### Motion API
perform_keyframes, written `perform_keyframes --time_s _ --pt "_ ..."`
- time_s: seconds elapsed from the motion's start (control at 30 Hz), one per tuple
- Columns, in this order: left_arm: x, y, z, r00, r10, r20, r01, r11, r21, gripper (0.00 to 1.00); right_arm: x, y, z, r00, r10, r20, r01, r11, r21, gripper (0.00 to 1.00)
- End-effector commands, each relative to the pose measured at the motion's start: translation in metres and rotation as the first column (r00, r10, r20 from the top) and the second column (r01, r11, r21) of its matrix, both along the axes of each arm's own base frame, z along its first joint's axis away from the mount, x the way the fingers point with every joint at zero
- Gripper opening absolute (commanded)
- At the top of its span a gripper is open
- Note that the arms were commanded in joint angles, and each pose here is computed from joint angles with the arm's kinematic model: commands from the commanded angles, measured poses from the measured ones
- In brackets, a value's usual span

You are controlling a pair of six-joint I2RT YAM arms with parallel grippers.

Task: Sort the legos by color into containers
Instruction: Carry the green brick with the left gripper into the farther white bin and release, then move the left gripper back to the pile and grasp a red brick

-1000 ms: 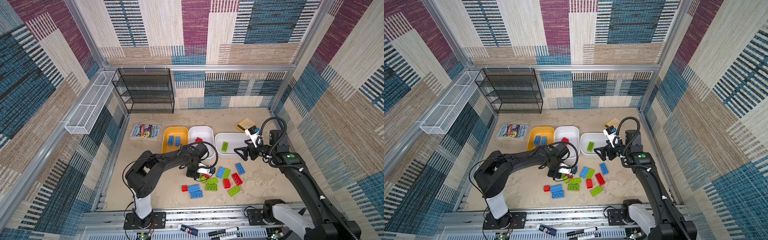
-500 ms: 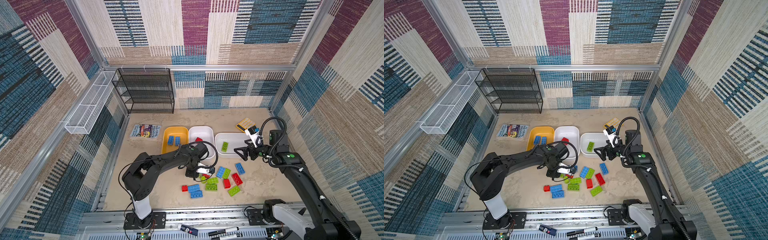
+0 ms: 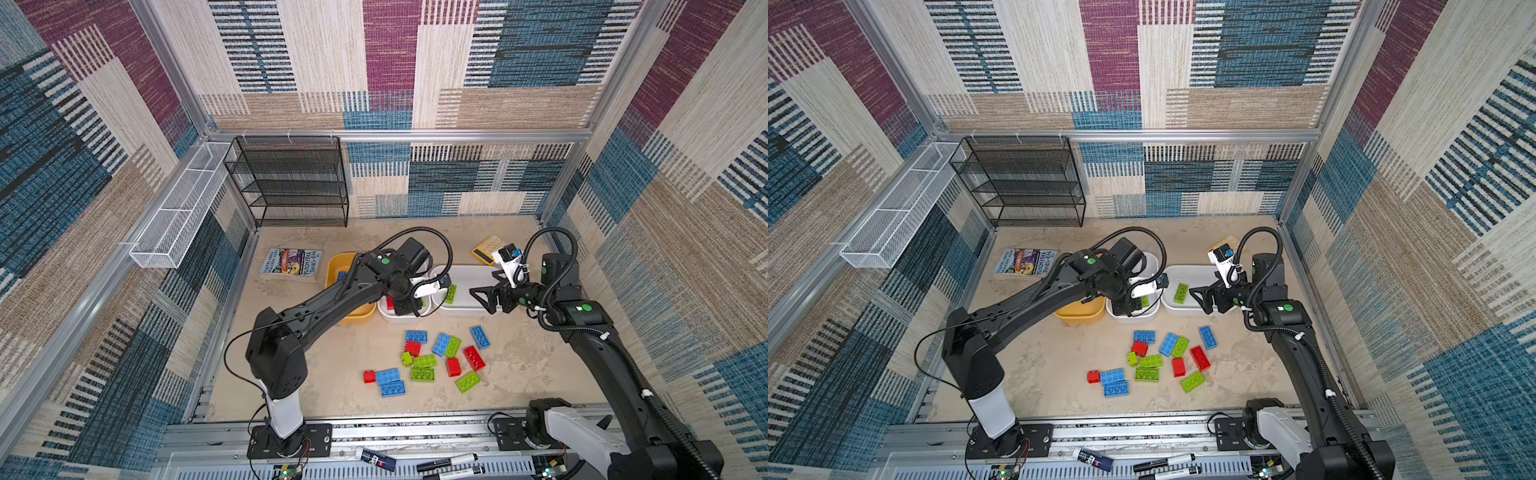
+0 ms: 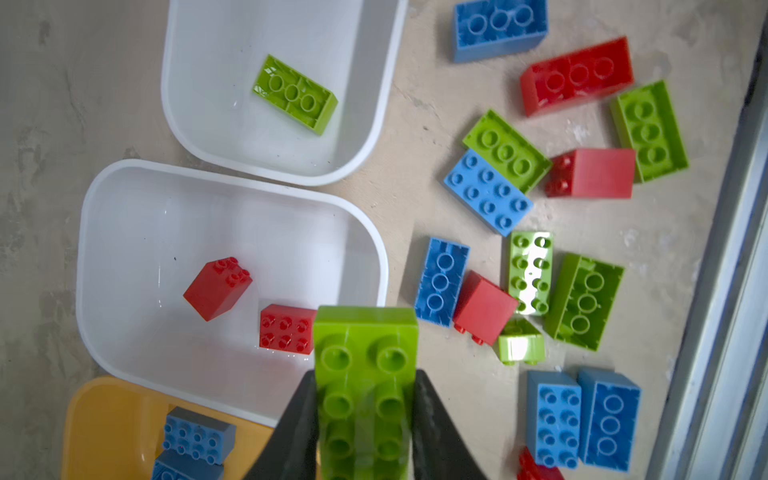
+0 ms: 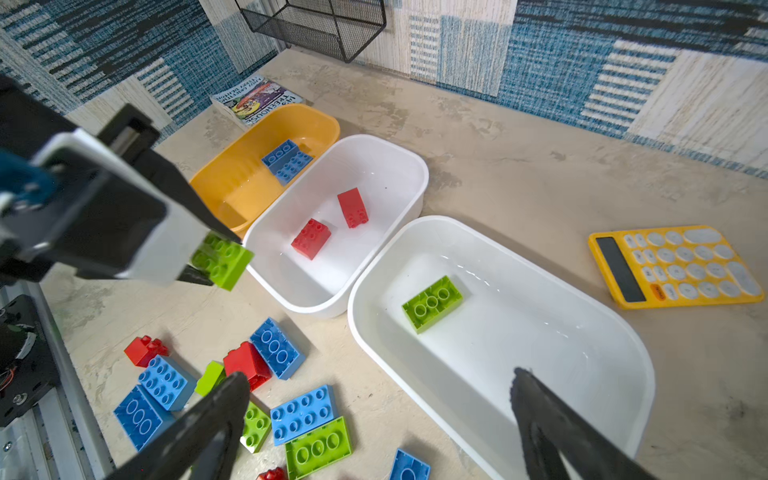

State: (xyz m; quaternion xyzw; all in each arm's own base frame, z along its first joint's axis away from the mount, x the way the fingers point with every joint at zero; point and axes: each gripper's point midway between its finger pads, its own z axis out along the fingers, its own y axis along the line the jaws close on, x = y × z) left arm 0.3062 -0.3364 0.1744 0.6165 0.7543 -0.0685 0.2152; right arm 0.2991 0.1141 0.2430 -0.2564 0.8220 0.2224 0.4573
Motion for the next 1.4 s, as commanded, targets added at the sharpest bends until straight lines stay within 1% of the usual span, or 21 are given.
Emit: perform_keyframes --time_s 0.0,0.1,0.17,0.27,0.3,0.4,0.5,0.67,0.77,0.83,0.93,1.07,1.13,1.2,1.3,1.37 --pt "0.022 -0.031 0.005 0.985 0.157 -0.071 -0.163 0.981 -0.100 0.29 0.008 -0.003 0.012 0.998 -0.021 0.055 0.021 1.000 -0.010 0.99" --pt "0.045 -0.056 0.008 0.970 0.230 -0.074 -0.239 0.957 -0.163 0.28 0.007 -0.006 0.015 0.997 -0.032 0.067 0.034 0.999 -0.020 0.99" --pt "0.059 -0.068 0.003 0.959 0.275 -0.071 -0.283 0.938 -0.200 0.29 0.007 -0.008 0.014 0.997 -0.038 0.068 0.040 0.999 -0.026 0.99" --pt "0.076 -0.086 -0.005 0.930 0.348 -0.120 -0.368 0.898 -0.243 0.29 0.007 -0.009 0.013 0.997 -0.046 0.069 0.048 0.999 -0.026 0.99" --pt "0.078 -0.090 -0.010 0.917 0.374 -0.141 -0.399 0.884 -0.246 0.28 0.007 -0.009 0.014 0.996 -0.048 0.070 0.050 0.998 -0.025 0.99" --pt "0.087 -0.095 -0.022 0.883 0.444 -0.152 -0.469 0.851 -0.237 0.29 0.006 -0.011 0.013 0.996 -0.055 0.072 0.057 0.998 -0.031 0.99" --pt "0.099 -0.094 -0.038 0.849 0.511 -0.131 -0.528 0.819 -0.224 0.29 0.006 -0.012 0.011 0.996 -0.056 0.071 0.058 0.998 -0.033 0.99" --pt "0.111 -0.096 -0.060 0.804 0.581 -0.126 -0.594 0.774 -0.220 0.29 0.003 -0.010 0.007 0.997 -0.051 0.060 0.052 0.998 -0.019 0.99" --pt "0.113 -0.094 -0.070 0.787 0.605 -0.122 -0.617 0.761 -0.204 0.32 0.002 -0.010 0.007 0.997 -0.052 0.061 0.053 0.998 -0.024 0.99" --pt "0.112 -0.097 -0.070 0.789 0.602 -0.123 -0.613 0.762 -0.206 0.38 0.001 -0.010 0.006 0.997 -0.050 0.058 0.052 0.998 -0.026 0.99" --pt "0.109 -0.100 -0.063 0.795 0.594 -0.121 -0.605 0.766 -0.218 0.50 -0.001 -0.009 0.006 0.997 -0.045 0.056 0.046 0.999 -0.019 0.99" --pt "0.104 -0.095 -0.041 0.799 0.589 -0.119 -0.599 0.764 -0.241 0.59 -0.001 -0.008 0.010 0.997 -0.037 0.060 0.038 0.999 -0.013 0.99" --pt "0.097 -0.087 -0.027 0.796 0.592 -0.124 -0.604 0.763 -0.231 0.63 -0.002 -0.006 0.012 0.998 -0.026 0.057 0.027 1.000 -0.007 0.99" --pt "0.084 -0.071 -0.013 0.785 0.606 -0.130 -0.619 0.760 -0.199 0.66 -0.004 -0.004 0.014 0.998 -0.012 0.060 0.012 1.000 0.001 0.99" --pt "0.056 -0.040 0.002 0.752 0.640 -0.158 -0.658 0.741 -0.131 0.66 -0.007 0.000 0.017 0.998 0.013 0.064 -0.014 1.000 0.014 0.99" --pt "0.032 -0.016 0.008 0.718 0.670 -0.186 -0.692 0.716 -0.090 0.67 -0.008 0.003 0.017 0.998 0.029 0.062 -0.030 0.999 0.024 0.99"
